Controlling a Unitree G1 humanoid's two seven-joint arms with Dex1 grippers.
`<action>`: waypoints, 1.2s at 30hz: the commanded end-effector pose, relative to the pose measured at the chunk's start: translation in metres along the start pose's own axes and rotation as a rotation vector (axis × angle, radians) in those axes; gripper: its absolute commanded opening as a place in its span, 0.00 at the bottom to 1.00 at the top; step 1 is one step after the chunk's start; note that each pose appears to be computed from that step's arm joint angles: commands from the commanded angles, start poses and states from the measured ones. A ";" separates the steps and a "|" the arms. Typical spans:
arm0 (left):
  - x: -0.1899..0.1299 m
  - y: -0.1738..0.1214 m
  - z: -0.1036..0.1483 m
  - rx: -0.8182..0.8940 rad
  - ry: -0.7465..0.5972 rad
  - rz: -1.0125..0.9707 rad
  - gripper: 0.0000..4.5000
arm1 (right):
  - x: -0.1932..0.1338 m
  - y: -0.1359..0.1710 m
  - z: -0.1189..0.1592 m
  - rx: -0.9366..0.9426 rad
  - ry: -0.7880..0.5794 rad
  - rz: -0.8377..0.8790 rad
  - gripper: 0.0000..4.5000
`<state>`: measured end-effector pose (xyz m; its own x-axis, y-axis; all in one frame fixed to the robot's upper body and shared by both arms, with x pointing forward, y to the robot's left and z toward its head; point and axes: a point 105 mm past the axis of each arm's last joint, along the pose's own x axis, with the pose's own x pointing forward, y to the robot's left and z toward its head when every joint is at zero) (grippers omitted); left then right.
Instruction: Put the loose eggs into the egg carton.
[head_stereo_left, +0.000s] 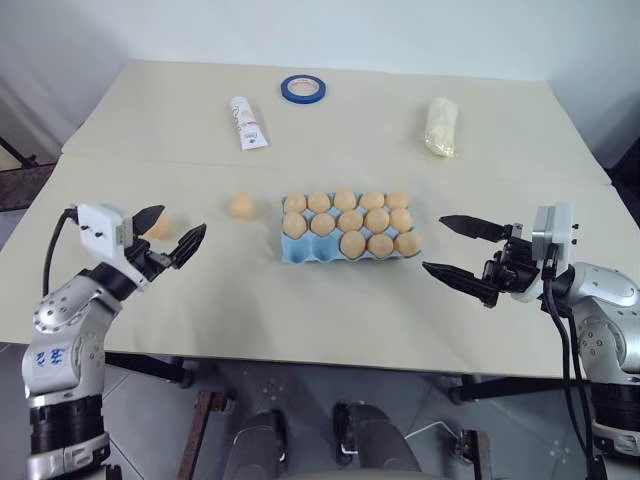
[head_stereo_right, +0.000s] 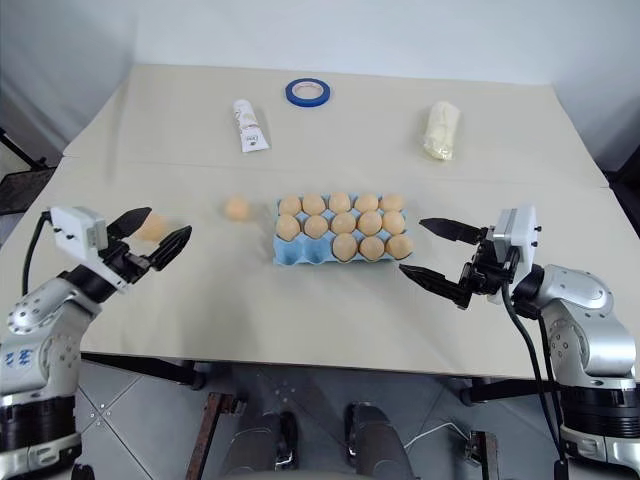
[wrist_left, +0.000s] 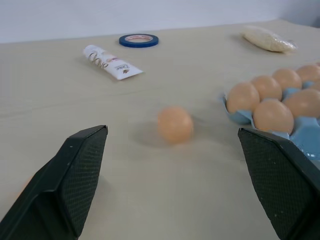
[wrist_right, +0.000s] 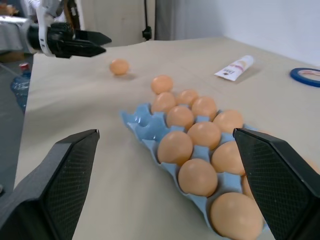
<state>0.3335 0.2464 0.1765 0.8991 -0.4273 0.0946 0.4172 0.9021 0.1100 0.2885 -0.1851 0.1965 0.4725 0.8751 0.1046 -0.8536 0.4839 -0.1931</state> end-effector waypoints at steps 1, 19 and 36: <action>0.016 0.001 0.005 0.043 -0.015 -0.028 0.99 | -0.002 -0.001 0.014 -0.036 -0.057 -0.027 1.00; 0.093 0.001 -0.005 0.057 0.015 -0.094 0.99 | -0.006 0.001 0.012 -0.029 -0.036 -0.062 1.00; 0.122 -0.005 -0.038 0.004 0.161 -0.114 0.64 | -0.010 -0.002 0.010 -0.044 0.002 -0.064 1.00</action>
<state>0.4418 0.1948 0.1306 0.8552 -0.5015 -0.1306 0.5131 0.8549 0.0770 0.2860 -0.1895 0.1953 0.5231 0.8455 0.1070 -0.8251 0.5338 -0.1848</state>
